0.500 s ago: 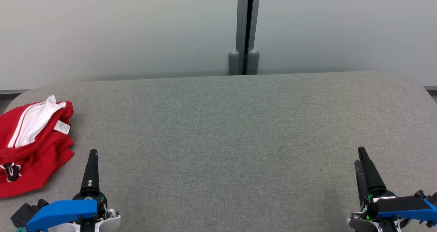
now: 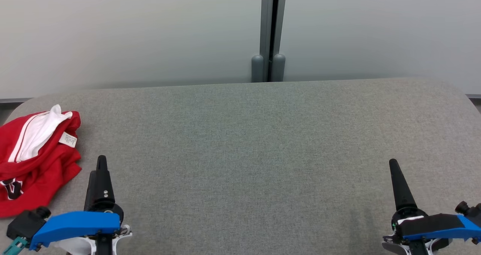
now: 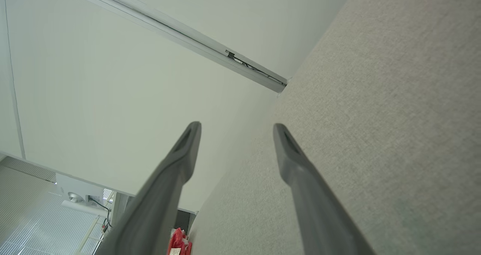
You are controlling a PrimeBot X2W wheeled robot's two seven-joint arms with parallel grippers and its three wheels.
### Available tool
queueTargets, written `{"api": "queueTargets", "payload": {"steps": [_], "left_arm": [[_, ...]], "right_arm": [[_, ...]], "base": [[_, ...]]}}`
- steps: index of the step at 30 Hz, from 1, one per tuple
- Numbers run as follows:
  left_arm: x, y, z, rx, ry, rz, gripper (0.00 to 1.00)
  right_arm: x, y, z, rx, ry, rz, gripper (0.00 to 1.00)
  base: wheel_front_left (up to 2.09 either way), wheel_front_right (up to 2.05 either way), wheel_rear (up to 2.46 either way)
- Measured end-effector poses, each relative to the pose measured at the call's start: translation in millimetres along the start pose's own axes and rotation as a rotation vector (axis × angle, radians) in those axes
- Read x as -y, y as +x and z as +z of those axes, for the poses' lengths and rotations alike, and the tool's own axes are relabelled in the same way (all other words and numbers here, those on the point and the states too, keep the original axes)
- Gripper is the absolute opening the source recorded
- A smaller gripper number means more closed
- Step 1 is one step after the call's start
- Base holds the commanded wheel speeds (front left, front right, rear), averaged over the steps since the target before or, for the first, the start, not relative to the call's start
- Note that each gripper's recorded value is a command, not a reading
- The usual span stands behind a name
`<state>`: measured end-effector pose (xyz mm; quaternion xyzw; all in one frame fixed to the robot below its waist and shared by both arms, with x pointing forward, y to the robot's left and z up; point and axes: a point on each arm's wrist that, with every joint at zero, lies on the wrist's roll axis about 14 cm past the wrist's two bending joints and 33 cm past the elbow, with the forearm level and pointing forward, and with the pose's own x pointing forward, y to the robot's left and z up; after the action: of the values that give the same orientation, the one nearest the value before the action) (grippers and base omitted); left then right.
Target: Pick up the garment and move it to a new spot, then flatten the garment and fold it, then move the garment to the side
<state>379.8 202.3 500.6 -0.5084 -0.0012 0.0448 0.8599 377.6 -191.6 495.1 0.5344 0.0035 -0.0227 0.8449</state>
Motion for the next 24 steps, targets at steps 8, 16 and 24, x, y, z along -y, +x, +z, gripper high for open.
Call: {"api": "queueTargets", "payload": {"steps": [8,16,24], "left_arm": [[3.2,-1.9,-6.6,-0.009,0.175,-0.008,1.0],[4.0,-2.9,-12.9,-0.017,0.34,-0.018,1.0],[4.1,-4.0,-12.9,-0.007,0.465,-0.027,1.0]], "right_arm": [[-2.3,-2.1,-6.6,-0.011,-0.102,0.012,1.0],[-5.9,-1.8,-12.2,-0.022,-0.248,0.032,1.0],[-6.3,-2.4,-14.4,-0.023,-0.384,0.045,1.0]], "base": [[0.0,0.0,0.0],[0.0,0.0,0.0],[0.0,0.0,0.0]]}}
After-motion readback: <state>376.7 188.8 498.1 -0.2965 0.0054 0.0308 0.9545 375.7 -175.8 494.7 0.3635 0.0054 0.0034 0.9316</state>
